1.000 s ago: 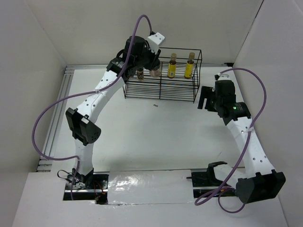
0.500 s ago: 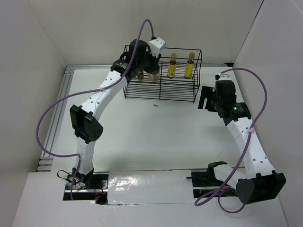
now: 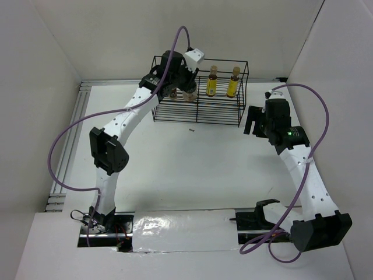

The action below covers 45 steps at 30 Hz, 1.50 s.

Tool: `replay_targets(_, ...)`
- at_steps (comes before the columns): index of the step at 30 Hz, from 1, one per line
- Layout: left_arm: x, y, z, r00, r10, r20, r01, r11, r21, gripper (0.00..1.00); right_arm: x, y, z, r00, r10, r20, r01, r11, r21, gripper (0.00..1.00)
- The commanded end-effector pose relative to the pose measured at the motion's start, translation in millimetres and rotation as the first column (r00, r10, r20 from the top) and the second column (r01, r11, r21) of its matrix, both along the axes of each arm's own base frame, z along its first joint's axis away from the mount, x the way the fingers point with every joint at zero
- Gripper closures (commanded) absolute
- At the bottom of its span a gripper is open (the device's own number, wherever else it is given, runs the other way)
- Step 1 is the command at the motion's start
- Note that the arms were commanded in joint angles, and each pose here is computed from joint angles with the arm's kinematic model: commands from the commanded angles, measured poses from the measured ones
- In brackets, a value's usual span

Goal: Organize the condiment bottles

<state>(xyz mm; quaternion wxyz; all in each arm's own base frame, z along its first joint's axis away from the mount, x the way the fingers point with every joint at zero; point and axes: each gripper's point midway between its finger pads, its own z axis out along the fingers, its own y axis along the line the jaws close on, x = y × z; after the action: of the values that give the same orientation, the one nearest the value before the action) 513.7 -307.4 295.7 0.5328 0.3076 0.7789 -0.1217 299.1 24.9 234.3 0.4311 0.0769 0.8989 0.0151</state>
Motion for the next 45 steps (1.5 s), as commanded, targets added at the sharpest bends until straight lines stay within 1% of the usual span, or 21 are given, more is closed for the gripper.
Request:
replay_targets(1,12,0,17,0.999,0.0,0.047,0.002,0.999,-0.044,0.87,6,-4,18,0.999,-0.02,0.047,0.02,1.0,0.0,0.15)
replay_targets(3,14,2,15,0.999,0.0,0.038,0.002,0.999,-0.052,0.74,7,-4,18,0.999,-0.018,0.045,0.018,1.0,0.0,0.15)
replay_targets(5,14,2,15,0.999,0.001,0.035,0.001,0.998,-0.057,0.7,7,-3,17,0.999,-0.016,0.04,0.016,1.0,-0.002,0.14)
replay_targets(7,16,2,15,0.999,-0.002,0.037,0.005,0.998,-0.064,0.69,8,-3,18,0.999,-0.015,0.042,0.015,1.0,0.0,0.14)
replay_targets(9,18,1,13,1.0,-0.002,0.031,0.004,0.997,-0.071,0.72,8,-3,19,0.999,-0.016,0.042,0.016,1.0,0.001,0.14)
replay_targets(11,18,1,13,1.0,-0.007,0.027,0.009,0.997,-0.078,0.72,7,-2,18,0.999,-0.013,0.039,0.013,1.0,-0.002,0.14)
replay_targets(12,18,1,10,1.0,-0.007,0.02,0.009,0.997,-0.08,0.68,8,-3,18,0.999,-0.013,0.039,0.013,1.0,0.0,0.14)
replay_targets(15,19,1,9,1.0,-0.014,0.013,0.015,0.996,-0.087,0.64,8,-3,16,0.999,-0.012,0.034,0.013,1.0,-0.002,0.14)
replay_targets(20,24,-1,7,1.0,-0.014,0.026,0.017,0.996,-0.091,0.61,8,-1,14,1.0,-0.008,0.026,0.008,1.0,0.0,0.14)
replay_targets(27,31,1,5,0.999,-0.007,0.033,0.01,0.996,-0.093,0.48,8,-3,12,1.0,-0.01,0.02,0.011,1.0,-0.006,0.14)
replay_targets(28,32,2,5,0.999,-0.005,0.034,0.008,0.995,-0.095,0.48,8,-2,11,1.0,-0.009,0.02,0.009,1.0,-0.006,0.14)
replay_targets(30,33,4,6,0.999,-0.001,0.034,0.005,0.995,-0.098,0.44,8,-3,11,1.0,-0.008,0.019,0.008,1.0,-0.007,0.14)
replay_targets(34,35,6,3,1.0,0.002,0.029,0.001,0.995,-0.097,0.4,10,-2,10,1.0,-0.004,0.017,0.004,1.0,-0.005,0.14)
replay_targets(37,34,6,8,0.999,0.001,0.038,0.003,0.995,-0.102,0.35,10,-1,10,1.0,-0.001,0.015,0.001,1.0,-0.005,0.14)
replay_targets(39,34,5,11,0.999,-0.004,0.045,0.009,0.994,-0.106,0.28,11,-1,8,1.0,0.001,0.01,-0.001,1.0,-0.005,0.14)
replay_targets(40,34,5,13,0.999,-0.006,0.049,0.011,0.994,-0.107,0.23,10,0,9,1.0,0.004,0.012,-0.004,1.0,-0.002,0.14)
replay_targets(43,33,5,24,0.998,-0.009,0.07,0.018,0.993,-0.118,0.15,10,0,9,1.0,0.001,0.013,-0.001,1.0,-0.002,0.14)
replay_targets(45,32,5,30,0.996,-0.013,0.083,0.023,0.992,-0.127,0.12,10,1,9,1.0,0.005,0.013,-0.005,1.0,0.0,0.14)
